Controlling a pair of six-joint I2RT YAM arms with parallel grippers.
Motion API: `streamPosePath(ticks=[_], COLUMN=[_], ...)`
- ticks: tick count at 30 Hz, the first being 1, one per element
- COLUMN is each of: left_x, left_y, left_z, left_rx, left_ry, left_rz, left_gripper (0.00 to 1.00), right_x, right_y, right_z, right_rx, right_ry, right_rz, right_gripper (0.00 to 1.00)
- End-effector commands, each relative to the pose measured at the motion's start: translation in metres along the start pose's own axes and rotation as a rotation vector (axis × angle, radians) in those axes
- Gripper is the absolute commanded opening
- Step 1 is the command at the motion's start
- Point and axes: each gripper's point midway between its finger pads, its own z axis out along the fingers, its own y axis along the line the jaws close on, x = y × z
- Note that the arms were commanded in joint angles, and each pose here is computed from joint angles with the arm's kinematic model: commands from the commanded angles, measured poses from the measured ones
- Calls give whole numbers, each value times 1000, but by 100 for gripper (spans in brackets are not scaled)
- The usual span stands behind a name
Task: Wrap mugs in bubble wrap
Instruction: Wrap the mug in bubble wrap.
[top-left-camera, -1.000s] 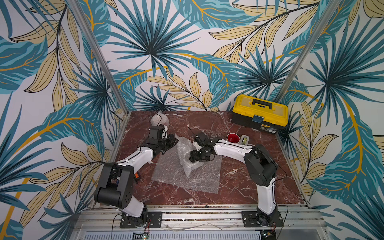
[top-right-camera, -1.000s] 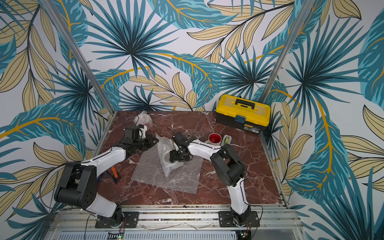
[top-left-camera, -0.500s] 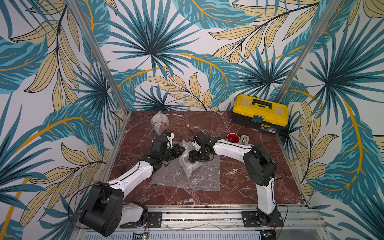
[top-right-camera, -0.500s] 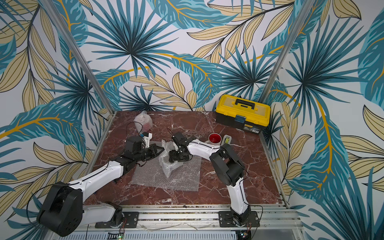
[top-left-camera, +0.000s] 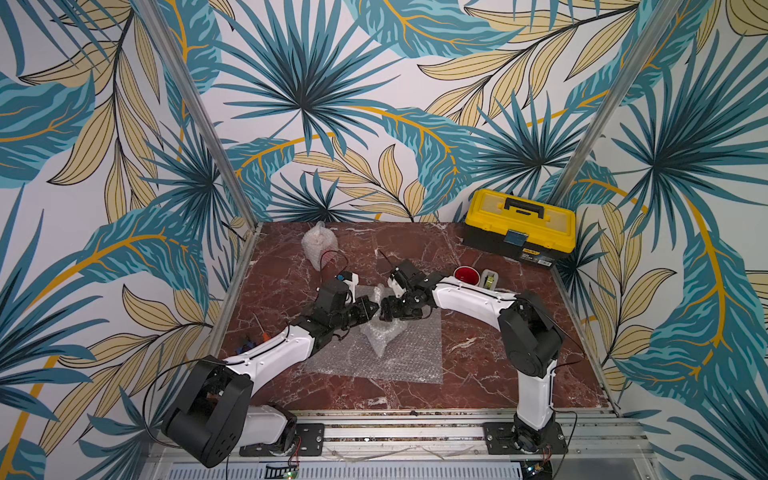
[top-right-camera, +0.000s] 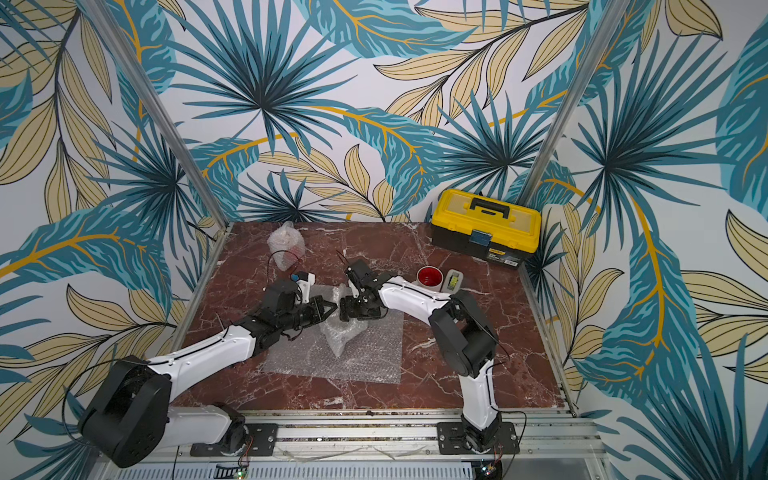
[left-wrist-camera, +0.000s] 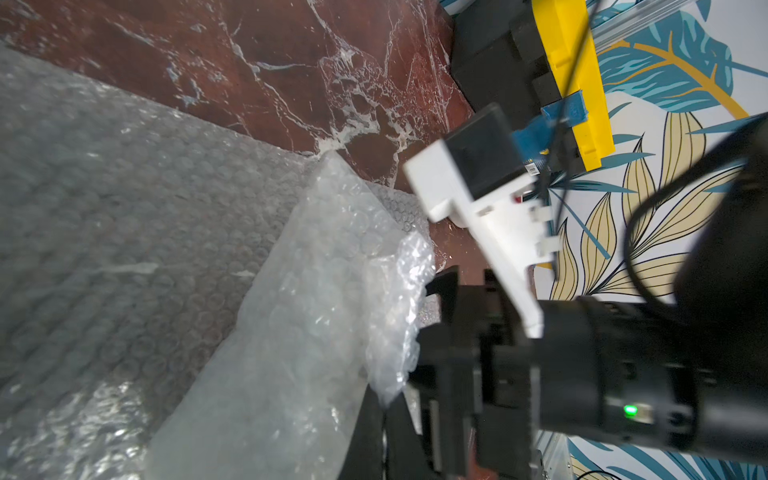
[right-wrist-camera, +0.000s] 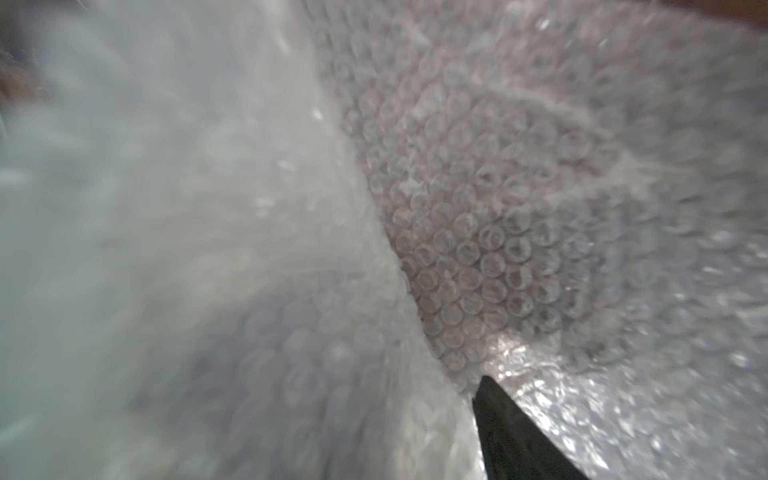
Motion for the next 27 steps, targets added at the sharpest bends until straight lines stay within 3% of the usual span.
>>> streamPosePath(ticks=[1,7,11,15,20,27], left_x=[21,31,37,38,40,42], left_y=[15,19,23,22,22,22], left_z=[6,12,14,14,15,16], left_rx=[-26,-32,-41,-37,-39,-35], left_ry=[54,93,109,113,118,130], left_rz=[-2,12,11,15,18,24], left_gripper=[0,0,18,27,27,25], right_x=[-9,-26,-38,-45,-47,-34], right_y=[-6,-14,-6,4,20,14], right_z=[-34,-65,-76,-77,-68,-40], right_rx=[18,35,-9,-52,-139,-123], right_ry=[-69,-163,-203,-205,-175,-67], right_rz=[12,41,49,53,52,60], right_gripper=[74,74,74,74,74,76])
